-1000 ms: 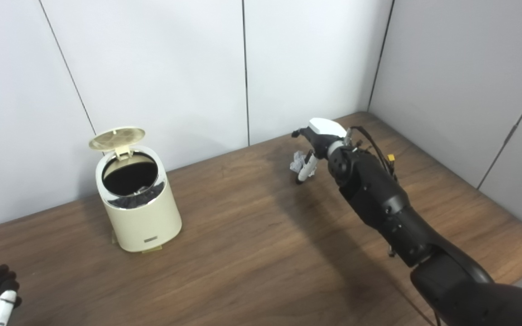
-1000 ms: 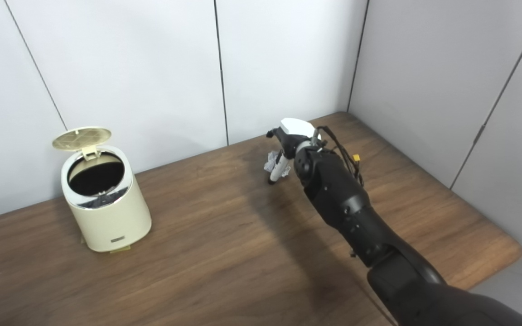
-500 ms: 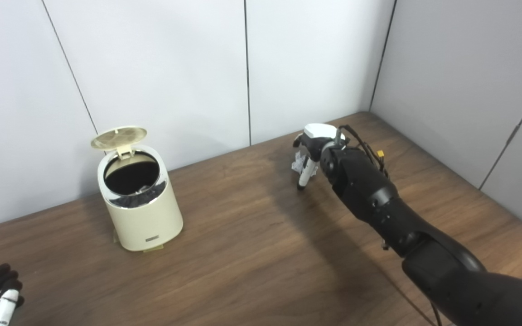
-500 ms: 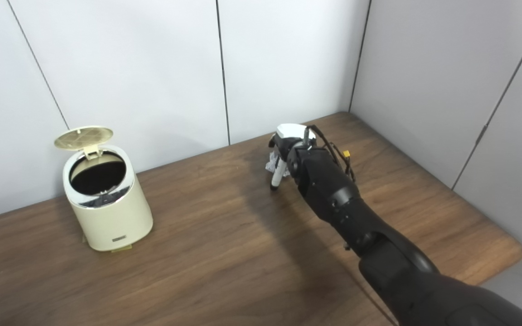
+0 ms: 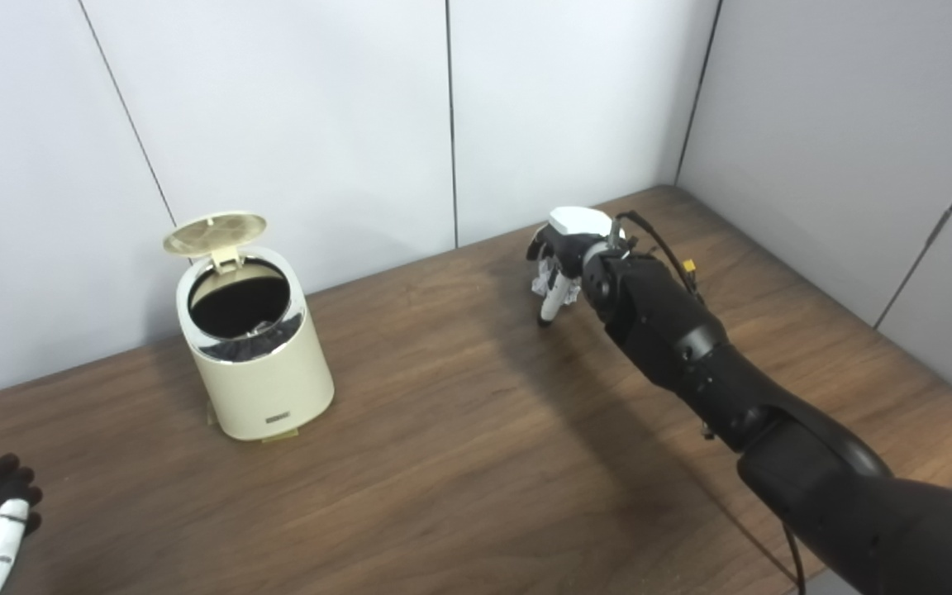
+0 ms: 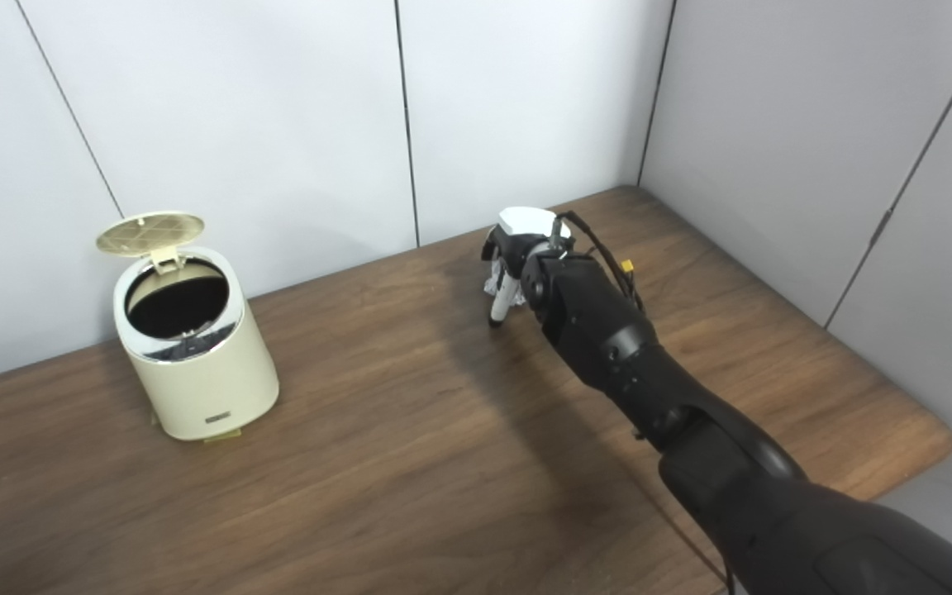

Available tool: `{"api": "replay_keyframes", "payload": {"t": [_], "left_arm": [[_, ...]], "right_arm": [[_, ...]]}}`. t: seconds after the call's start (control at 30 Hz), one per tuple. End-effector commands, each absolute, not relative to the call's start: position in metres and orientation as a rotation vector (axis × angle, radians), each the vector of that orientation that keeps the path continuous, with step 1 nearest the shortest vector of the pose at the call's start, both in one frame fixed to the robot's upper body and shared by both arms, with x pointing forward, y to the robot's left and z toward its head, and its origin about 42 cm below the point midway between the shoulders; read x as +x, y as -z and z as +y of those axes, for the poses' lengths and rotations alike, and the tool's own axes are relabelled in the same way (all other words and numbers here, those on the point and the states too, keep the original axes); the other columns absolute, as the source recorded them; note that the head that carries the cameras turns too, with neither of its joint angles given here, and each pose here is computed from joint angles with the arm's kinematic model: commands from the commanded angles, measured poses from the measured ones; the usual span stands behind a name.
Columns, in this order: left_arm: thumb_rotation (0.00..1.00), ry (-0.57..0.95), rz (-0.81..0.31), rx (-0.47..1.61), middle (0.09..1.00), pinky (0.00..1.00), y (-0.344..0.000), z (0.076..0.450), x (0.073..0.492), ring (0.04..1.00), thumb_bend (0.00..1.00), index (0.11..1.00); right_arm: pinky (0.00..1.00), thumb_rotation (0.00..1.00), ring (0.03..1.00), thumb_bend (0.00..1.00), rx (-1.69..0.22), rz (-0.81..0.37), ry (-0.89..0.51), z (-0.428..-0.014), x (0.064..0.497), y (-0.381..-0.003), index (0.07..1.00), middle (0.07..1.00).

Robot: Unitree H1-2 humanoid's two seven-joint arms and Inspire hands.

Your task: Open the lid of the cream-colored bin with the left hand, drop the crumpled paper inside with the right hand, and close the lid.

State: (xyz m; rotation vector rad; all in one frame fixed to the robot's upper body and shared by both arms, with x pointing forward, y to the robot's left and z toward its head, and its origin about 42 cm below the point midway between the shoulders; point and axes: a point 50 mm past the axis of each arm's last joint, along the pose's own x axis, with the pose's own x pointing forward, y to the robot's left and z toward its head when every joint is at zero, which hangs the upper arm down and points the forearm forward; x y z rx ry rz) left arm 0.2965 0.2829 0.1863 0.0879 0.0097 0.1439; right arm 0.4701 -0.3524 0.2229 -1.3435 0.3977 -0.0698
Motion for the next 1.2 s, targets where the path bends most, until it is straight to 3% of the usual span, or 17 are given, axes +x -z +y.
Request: {"api": "replay_keyframes", "payload": {"t": [0.0, 0.27, 0.33, 0.4, 0.6, 0.63, 0.67, 0.73, 0.93, 1.17], "left_arm": [[0.34, -0.139, -0.092, 0.108, 0.782, 0.79, -0.210, 0.281, 0.305, 0.783, 0.37, 0.808], [0.33, -0.139, -0.090, 0.107, 0.789, 0.80, -0.212, 0.284, 0.306, 0.788, 0.39, 0.809], [0.32, -0.136, -0.089, 0.119, 0.789, 0.79, -0.213, 0.285, 0.305, 0.785, 0.38, 0.812], [0.36, -0.134, -0.082, 0.135, 0.792, 0.81, -0.215, 0.285, 0.305, 0.789, 0.40, 0.820], [0.34, -0.121, -0.098, 0.123, 0.801, 0.79, -0.217, 0.285, 0.306, 0.792, 0.38, 0.832], [0.32, -0.119, -0.099, 0.129, 0.801, 0.79, -0.218, 0.285, 0.306, 0.792, 0.38, 0.830], [0.34, -0.121, -0.100, 0.132, 0.801, 0.79, -0.219, 0.284, 0.306, 0.793, 0.38, 0.828], [0.36, -0.121, -0.101, 0.144, 0.795, 0.78, -0.220, 0.285, 0.306, 0.789, 0.38, 0.821], [0.36, -0.120, -0.096, 0.141, 0.804, 0.80, -0.218, 0.285, 0.306, 0.796, 0.35, 0.824], [0.43, -0.123, -0.093, 0.174, 0.792, 0.81, -0.219, 0.283, 0.306, 0.789, 0.41, 0.811]], "right_arm": [[0.68, 0.05, 0.736, 0.90, -1.372, 0.330, 0.144, -0.365, 0.475, -0.255, 0.739, 0.783], [0.74, 0.05, 0.775, 0.89, -1.369, 0.354, 0.136, -0.365, 0.472, -0.250, 0.762, 0.805], [0.71, 0.03, 0.753, 0.88, -1.356, 0.350, 0.144, -0.367, 0.471, -0.249, 0.758, 0.784], [0.60, 0.01, 0.660, 0.87, -1.349, 0.341, 0.156, -0.368, 0.470, -0.249, 0.730, 0.720], [0.55, 0.00, 0.604, 0.82, -1.357, 0.345, 0.159, -0.371, 0.468, -0.248, 0.642, 0.659], [0.54, 0.07, 0.590, 0.64, -1.361, 0.343, 0.168, -0.371, 0.468, -0.247, 0.553, 0.642], [0.49, 0.03, 0.488, 0.57, -1.360, 0.342, 0.178, -0.372, 0.468, -0.246, 0.510, 0.572], [0.41, 0.00, 0.405, 0.53, -1.356, 0.337, 0.194, -0.373, 0.467, -0.244, 0.511, 0.511], [0.35, 0.00, 0.372, 0.51, -1.352, 0.310, 0.221, -0.371, 0.466, -0.240, 0.541, 0.491], [0.34, 0.00, 0.373, 0.51, -1.334, 0.267, 0.244, -0.368, 0.465, -0.242, 0.544, 0.495]]}}
